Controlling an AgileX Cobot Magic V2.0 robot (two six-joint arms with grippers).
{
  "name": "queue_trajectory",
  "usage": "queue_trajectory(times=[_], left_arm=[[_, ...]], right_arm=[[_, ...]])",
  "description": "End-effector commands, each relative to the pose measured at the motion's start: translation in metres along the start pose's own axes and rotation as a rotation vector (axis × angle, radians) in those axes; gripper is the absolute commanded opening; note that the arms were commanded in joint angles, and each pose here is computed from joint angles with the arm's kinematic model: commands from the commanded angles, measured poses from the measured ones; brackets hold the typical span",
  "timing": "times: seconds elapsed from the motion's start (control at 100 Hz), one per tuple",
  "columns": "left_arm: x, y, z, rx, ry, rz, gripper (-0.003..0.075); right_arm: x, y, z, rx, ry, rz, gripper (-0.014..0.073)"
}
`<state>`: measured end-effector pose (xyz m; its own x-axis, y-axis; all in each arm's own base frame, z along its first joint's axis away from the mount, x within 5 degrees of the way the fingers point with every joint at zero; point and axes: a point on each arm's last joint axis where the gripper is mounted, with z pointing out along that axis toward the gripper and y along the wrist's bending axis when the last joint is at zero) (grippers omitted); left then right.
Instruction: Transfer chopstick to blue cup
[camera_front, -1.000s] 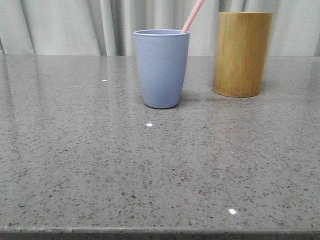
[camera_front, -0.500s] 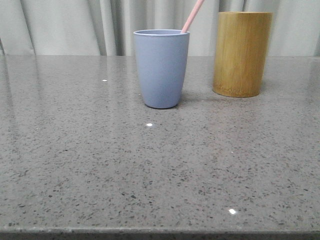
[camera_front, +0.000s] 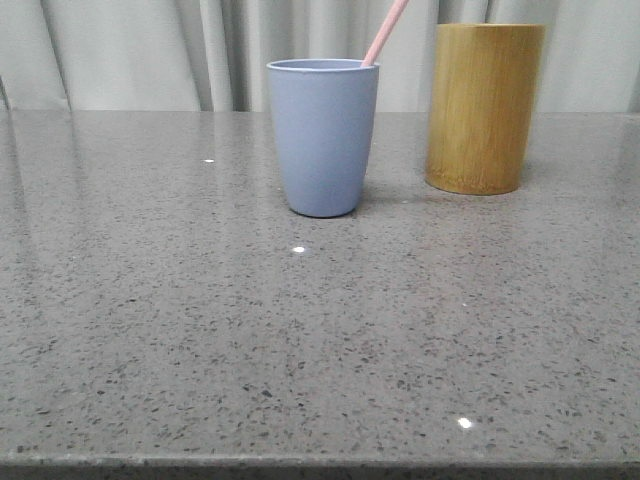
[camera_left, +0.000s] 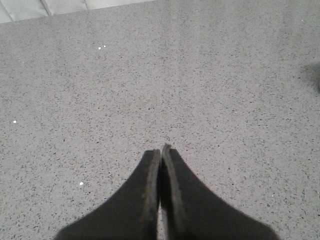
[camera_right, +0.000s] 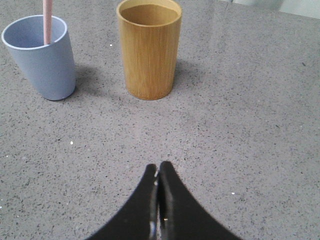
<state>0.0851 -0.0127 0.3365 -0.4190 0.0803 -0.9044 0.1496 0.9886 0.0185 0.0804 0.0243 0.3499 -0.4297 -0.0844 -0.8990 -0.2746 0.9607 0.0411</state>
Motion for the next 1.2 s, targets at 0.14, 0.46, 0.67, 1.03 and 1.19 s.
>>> queue_trajectory(times=[0.14, 0.46, 0.67, 1.03, 1.19], left_arm=[[-0.013, -0.001, -0.006, 0.023, -0.101, -0.020, -0.0019], [-0.008, 0.004, -0.029, -0.009, -0.391, -0.046, -0.0019], [0.029, 0.006, -0.035, -0.095, -0.574, -0.093, -0.0019], [0.101, 0.004, 0.002, -0.104, -0.599, -0.097, -0.0019], [0.113, 0.004, 0.013, -0.106, -0.588, -0.100, -0.0019]], right_arm=[[-0.012, -0.001, -0.004, 0.021, -0.084, -0.004, -0.0068], [-0.012, -0.001, -0.004, 0.021, -0.084, -0.004, -0.0068], [-0.012, -0.001, -0.004, 0.021, -0.084, -0.004, -0.0068], [-0.012, -0.001, -0.004, 0.021, -0.083, -0.004, -0.0068], [-0.012, -0.001, -0.004, 0.021, -0.084, -0.004, -0.0068]])
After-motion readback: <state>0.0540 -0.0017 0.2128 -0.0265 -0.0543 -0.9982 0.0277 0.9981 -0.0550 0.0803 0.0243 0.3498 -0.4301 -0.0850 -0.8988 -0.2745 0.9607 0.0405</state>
